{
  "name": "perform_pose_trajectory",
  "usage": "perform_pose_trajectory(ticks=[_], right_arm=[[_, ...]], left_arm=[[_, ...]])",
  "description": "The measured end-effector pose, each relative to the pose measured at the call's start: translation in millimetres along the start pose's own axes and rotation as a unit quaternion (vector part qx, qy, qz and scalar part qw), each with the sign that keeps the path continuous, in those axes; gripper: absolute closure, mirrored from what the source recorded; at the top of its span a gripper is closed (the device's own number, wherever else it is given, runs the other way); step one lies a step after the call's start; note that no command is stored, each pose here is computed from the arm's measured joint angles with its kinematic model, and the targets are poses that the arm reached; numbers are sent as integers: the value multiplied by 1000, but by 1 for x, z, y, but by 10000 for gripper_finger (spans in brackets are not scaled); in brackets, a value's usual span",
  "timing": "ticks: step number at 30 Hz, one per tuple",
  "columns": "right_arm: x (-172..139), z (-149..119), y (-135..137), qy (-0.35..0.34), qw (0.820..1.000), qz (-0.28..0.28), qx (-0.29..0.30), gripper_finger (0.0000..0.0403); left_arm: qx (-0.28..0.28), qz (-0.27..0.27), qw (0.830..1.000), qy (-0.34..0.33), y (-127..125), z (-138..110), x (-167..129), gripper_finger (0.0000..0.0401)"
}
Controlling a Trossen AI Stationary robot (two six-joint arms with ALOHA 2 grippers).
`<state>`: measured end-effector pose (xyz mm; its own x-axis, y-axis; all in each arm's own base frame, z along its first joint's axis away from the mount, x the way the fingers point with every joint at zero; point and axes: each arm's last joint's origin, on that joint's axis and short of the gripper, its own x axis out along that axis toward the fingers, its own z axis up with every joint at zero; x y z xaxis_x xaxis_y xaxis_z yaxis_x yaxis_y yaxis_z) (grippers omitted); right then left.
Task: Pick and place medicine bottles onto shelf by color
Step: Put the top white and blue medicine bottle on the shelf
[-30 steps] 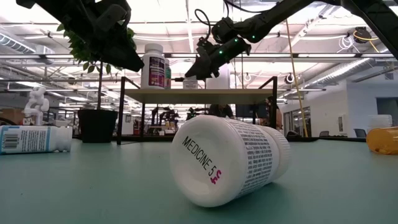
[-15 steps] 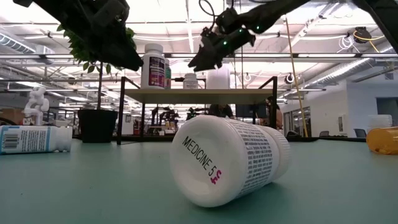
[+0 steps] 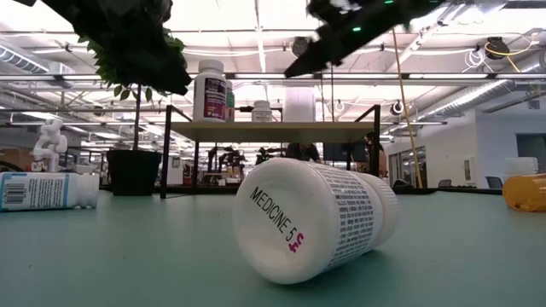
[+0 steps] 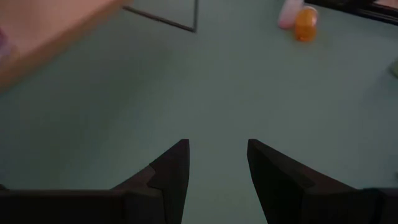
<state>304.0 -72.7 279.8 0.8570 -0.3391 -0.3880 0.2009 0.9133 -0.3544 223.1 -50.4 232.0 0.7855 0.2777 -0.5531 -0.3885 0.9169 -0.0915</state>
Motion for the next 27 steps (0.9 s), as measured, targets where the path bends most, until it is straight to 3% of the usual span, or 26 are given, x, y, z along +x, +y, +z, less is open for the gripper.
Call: perform_pose_trajectory(ticks=[5, 11, 19, 27], right_arm=[[-40, -23, 40, -54, 997, 18, 47, 89], [-65, -45, 68, -62, 991, 71, 95, 89], [-64, -72, 100, -26, 984, 122, 127, 90], [-46, -76, 127, -115, 973, 147, 135, 90]], left_arm=[[-35, -14, 999, 7, -1, 0, 0, 238], [-83, -16, 996, 6, -2, -1, -1, 237], [-73, -45, 996, -1, -26, -14, -17, 238], [-44, -87, 995, 31, -45, -34, -37, 238]])
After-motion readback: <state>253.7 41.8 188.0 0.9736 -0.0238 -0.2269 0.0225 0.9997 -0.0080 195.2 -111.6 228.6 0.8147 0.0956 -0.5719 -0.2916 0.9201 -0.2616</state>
